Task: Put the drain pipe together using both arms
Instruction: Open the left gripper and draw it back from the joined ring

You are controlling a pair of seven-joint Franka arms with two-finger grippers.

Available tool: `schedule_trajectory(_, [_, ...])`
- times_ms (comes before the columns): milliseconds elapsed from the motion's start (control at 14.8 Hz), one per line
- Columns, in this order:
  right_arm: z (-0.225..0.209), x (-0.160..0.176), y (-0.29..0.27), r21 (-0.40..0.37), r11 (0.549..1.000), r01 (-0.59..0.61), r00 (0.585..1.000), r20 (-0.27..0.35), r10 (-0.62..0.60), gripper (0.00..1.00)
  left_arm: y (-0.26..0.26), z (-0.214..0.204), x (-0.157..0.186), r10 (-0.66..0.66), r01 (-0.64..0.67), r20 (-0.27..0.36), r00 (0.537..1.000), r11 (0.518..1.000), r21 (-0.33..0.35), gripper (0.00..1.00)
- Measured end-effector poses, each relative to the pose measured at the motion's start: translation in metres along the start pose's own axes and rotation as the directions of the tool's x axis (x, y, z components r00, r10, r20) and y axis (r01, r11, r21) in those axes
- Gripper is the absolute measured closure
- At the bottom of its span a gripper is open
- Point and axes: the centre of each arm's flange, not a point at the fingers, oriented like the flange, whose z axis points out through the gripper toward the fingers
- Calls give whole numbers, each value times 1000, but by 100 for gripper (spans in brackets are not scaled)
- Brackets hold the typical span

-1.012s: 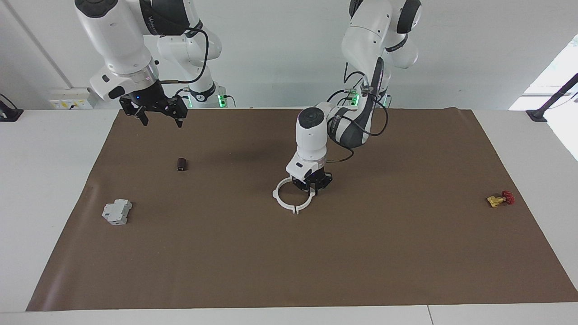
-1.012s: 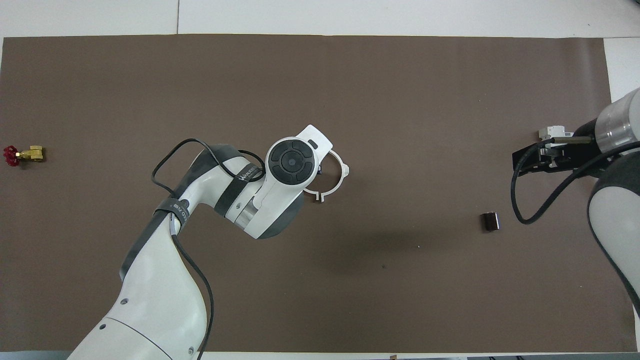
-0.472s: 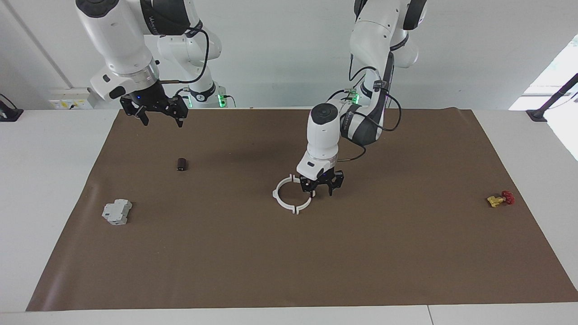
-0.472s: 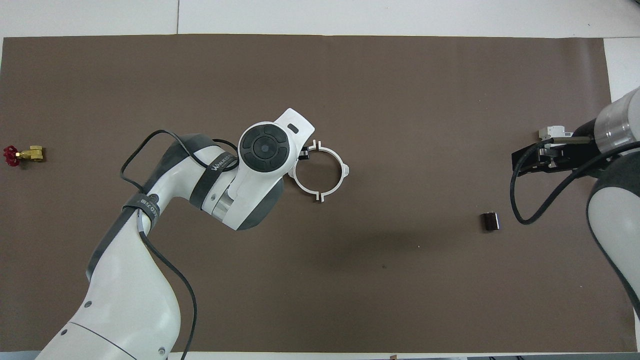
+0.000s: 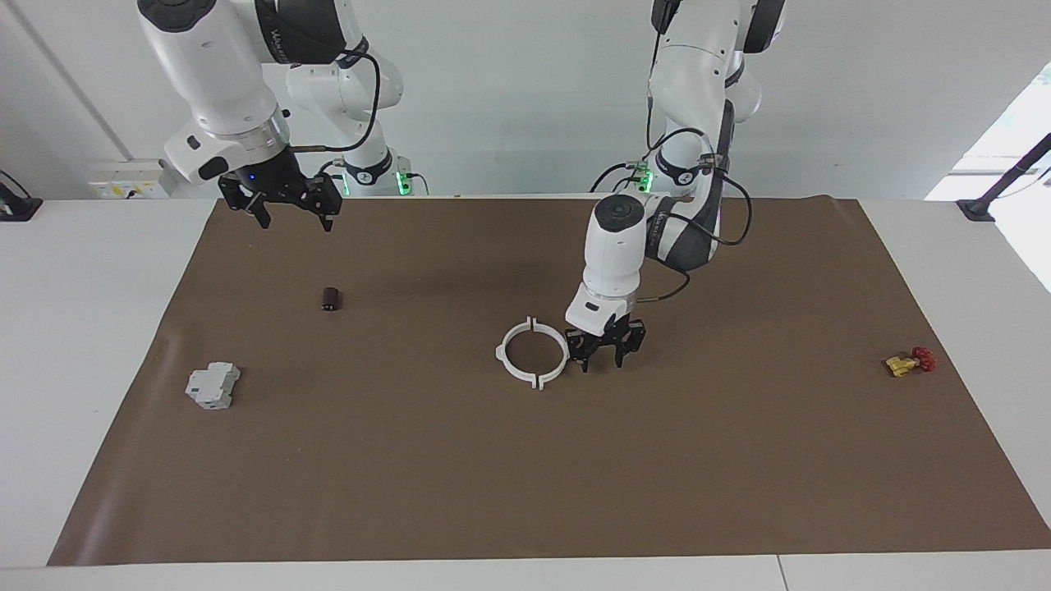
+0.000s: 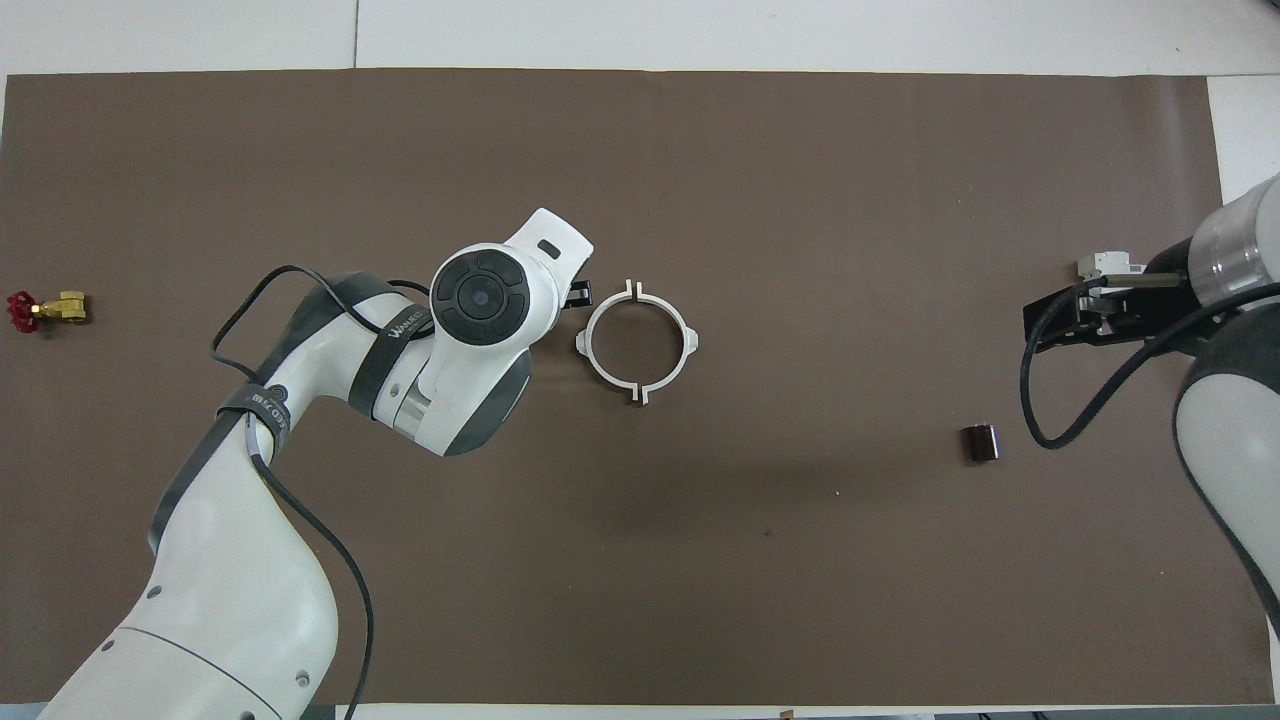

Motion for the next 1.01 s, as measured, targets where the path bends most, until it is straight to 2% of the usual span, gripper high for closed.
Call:
schedule_trajectory(135, [0,0,0,0,1000,0,1000,0,0,0,2,5,-7,9,-9,8,1000,1000,0,37])
schedule_trajectory(270, [0,0,0,0,1000,0,1000,0,0,0,5,7,-12,17,-17,14,1000,1000,2,66])
schedule_trajectory(472, [0,0,0,0,1000,0,1000,0,0,0,6,8,-14,20,-20,16,1000,1000,3,98])
schedule_trajectory(1012, [0,0,0,0,1000,0,1000,0,0,0,21,6,-25,47,-47,18,999,999,-3,99])
